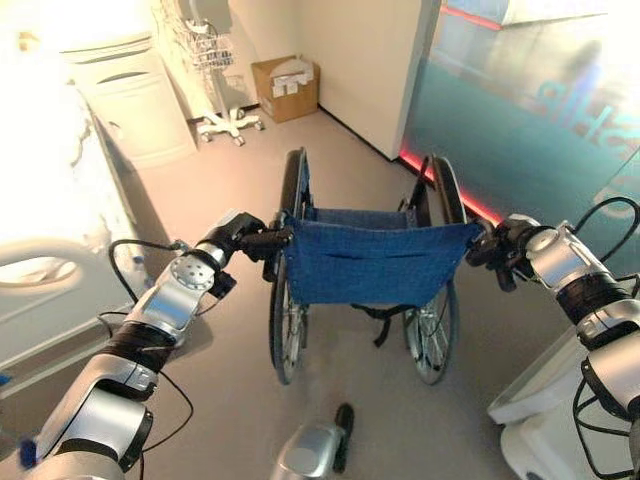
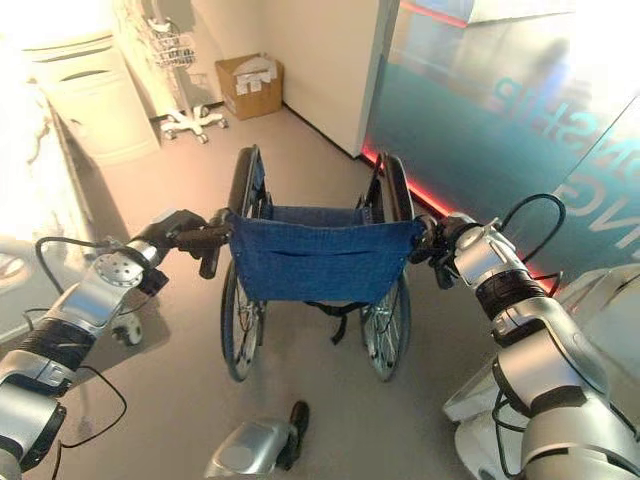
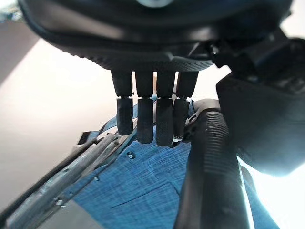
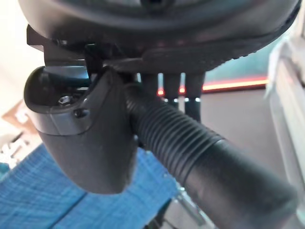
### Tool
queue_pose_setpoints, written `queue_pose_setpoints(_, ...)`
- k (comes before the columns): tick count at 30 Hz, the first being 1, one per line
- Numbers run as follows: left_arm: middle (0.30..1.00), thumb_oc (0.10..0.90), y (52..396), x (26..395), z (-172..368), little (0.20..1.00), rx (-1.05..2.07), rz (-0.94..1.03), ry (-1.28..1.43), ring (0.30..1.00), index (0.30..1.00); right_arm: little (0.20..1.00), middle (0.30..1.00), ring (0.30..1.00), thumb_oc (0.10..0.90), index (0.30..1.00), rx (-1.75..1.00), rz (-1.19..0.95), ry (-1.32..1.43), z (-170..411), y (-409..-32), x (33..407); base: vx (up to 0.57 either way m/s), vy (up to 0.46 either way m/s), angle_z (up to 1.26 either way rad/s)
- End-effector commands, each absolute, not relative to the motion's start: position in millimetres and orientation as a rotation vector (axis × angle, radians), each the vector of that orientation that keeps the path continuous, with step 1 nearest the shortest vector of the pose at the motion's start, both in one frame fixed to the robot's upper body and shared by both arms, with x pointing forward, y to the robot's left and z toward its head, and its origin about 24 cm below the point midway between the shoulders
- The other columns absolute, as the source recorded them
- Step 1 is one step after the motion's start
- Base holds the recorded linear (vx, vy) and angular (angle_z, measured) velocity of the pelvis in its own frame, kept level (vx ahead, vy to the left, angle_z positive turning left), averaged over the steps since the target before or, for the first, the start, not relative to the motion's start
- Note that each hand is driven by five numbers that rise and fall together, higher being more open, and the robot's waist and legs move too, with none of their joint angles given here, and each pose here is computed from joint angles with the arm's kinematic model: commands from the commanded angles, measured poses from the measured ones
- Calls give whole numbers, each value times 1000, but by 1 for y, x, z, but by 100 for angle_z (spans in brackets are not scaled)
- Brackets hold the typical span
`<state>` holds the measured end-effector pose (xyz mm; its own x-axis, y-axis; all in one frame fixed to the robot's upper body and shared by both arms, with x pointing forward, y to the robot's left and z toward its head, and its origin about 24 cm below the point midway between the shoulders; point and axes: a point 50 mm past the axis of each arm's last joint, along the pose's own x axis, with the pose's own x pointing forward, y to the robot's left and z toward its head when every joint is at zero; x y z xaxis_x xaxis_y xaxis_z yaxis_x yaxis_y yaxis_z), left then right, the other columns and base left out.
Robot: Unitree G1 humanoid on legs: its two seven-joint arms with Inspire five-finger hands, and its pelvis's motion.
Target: Push the wheelchair next to the bed
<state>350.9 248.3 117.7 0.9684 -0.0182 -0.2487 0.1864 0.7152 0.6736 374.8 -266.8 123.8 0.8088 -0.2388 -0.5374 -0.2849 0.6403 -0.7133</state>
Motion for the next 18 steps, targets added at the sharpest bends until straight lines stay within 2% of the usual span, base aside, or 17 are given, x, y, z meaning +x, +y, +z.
queue_pose_setpoints(1,300,400,253,336,62,300,820,-125,423,300,300,300,300,300,400,300,-1103,332,180,180,-203,390,399,80,15)
queue_pose_setpoints(8,300,400,242,344,66,300,866,-185,386,300,300,300,300,300,400,300,-1119,289,208,183,-205,392,309,-124,37)
queue_pose_setpoints(18,300,400,227,352,87,300,948,-278,324,300,300,300,300,300,400,300,-1176,202,253,230,-210,395,333,-298,81)
